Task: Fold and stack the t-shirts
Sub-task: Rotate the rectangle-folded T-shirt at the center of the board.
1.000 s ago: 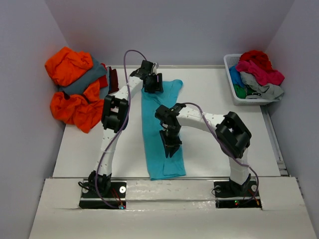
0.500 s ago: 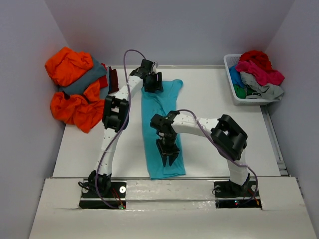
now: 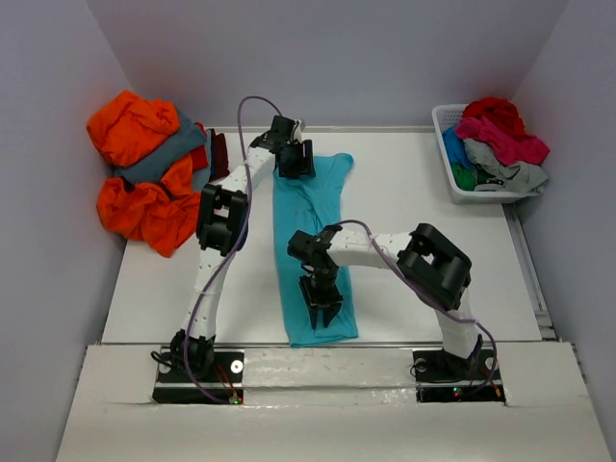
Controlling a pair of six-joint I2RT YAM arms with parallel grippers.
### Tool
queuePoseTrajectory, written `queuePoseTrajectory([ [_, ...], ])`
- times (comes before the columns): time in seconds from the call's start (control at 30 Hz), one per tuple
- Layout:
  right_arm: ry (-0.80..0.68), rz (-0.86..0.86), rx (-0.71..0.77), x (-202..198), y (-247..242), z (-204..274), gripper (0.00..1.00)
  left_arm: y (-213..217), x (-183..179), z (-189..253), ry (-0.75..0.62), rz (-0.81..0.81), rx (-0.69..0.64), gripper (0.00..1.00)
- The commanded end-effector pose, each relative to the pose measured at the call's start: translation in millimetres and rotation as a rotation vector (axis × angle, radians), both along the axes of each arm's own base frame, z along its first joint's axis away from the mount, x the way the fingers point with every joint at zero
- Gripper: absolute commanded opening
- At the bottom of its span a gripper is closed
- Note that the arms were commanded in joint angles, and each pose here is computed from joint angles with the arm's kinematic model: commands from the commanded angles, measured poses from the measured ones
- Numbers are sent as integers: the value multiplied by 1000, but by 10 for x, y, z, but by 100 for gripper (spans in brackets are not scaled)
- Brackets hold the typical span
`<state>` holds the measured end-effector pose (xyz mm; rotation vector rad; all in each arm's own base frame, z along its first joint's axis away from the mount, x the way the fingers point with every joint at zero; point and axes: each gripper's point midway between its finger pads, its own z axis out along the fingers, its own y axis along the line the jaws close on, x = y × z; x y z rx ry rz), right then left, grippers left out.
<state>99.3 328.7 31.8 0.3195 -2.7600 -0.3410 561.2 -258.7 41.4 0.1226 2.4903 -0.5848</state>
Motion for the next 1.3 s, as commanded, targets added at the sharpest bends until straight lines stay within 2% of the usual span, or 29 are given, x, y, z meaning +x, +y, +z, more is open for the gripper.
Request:
queuePoseTrajectory([
  [0.0, -53, -20, 36, 84, 214, -35, 42, 150, -129, -40, 41, 3, 47, 69],
  [0.3, -26, -19, 19, -30, 269, -77, 39, 158, -134, 13, 35, 4, 48, 69],
  [0.33, -30, -22, 16, -26, 265, -67, 35, 154, -132, 19, 35, 4, 46, 69],
  [0.37, -35, -26, 1, -24, 235, -67, 23, 153, -128, 29, 33, 3, 46, 69],
  [0.73, -43, -37, -16, -127, 85, 44, 7, 159, -128, -6, 40, 4, 52, 68],
  [0.97, -47, -34, 2, -180, 71, 176, 7, 169, -109, -8, 39, 10, 60, 63],
  [1.27, -21, 21, 28, -359, 121, 276, 7, 180, -115, -36, 45, 11, 66, 63],
])
